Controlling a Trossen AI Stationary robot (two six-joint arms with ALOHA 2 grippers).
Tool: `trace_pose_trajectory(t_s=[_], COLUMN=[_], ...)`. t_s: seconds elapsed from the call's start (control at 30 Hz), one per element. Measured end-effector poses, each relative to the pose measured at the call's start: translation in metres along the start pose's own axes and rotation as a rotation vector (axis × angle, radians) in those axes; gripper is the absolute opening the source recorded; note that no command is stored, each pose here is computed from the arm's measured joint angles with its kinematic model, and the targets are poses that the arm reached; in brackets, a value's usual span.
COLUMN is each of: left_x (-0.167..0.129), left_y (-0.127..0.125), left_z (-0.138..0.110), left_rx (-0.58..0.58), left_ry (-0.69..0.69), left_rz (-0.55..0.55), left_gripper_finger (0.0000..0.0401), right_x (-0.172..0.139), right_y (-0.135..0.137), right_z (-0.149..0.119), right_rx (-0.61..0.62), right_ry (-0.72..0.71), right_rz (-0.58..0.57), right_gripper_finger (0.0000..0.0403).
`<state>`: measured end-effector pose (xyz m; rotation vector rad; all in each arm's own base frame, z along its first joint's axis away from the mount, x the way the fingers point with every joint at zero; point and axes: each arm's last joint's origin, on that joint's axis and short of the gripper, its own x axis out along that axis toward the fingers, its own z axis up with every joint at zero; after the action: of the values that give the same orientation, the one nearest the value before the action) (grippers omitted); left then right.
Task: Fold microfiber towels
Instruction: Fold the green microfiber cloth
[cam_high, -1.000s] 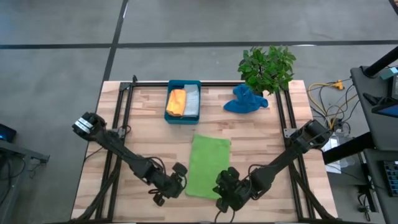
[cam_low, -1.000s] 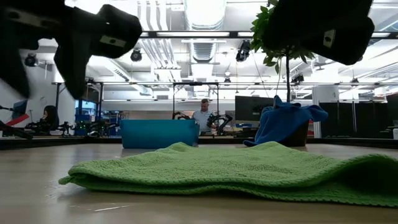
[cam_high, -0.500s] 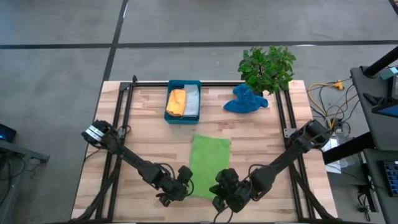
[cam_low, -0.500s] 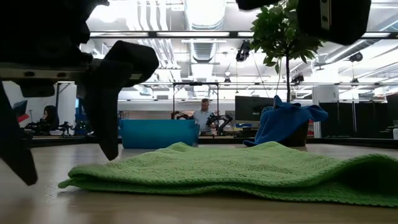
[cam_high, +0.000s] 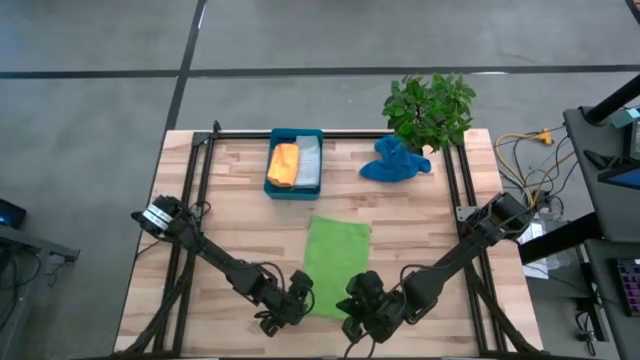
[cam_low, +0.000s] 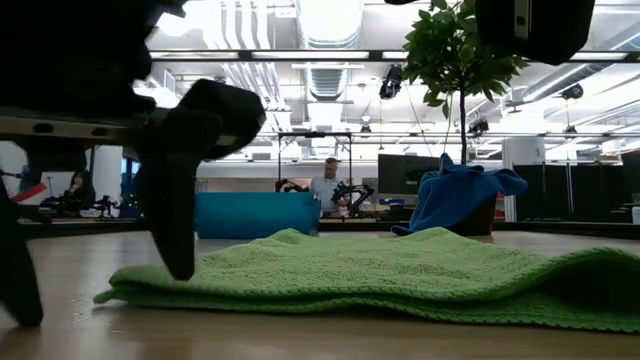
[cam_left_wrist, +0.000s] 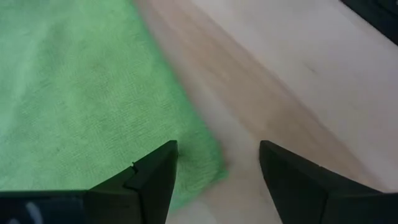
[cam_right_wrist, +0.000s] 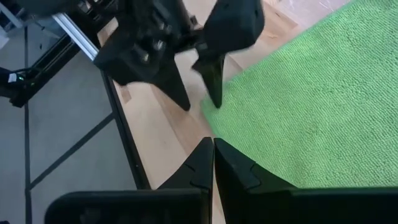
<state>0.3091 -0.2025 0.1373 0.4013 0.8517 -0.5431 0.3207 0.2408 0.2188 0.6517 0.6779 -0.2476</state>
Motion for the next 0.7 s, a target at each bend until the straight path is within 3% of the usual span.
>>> trace_pose_trajectory(t_s=[0.13,0.23,0.53,0.7], left_x=[0.016,0.027,0.037,0.028], left_y=[0.003,0.003,0.003,0.009], left_z=[-0.01,-0.021,-0.033,-0.026], left_rx=[-0.128,-0.224,-0.342,-0.354], left_ry=[0.061,0.127,0.215,0.186], left_rz=[-0.03,-0.021,-0.02,-0.021], left_gripper_finger=[0.0208,0.0181,0.0012,0.0004], right_x=[-0.001,-0.003,-0.007,-0.007], right_y=[-0.001,0.001,0.003,0.004], right_z=[-0.002,-0.006,-0.013,-0.012], right_rx=[-0.01,-0.017,-0.033,-0.061], right_ry=[0.008,0.014,0.028,0.024], right_rz=[-0.008,-0.004,0.006,0.014], right_gripper_finger=[0.0009,0.0009,0.0009,0.0009])
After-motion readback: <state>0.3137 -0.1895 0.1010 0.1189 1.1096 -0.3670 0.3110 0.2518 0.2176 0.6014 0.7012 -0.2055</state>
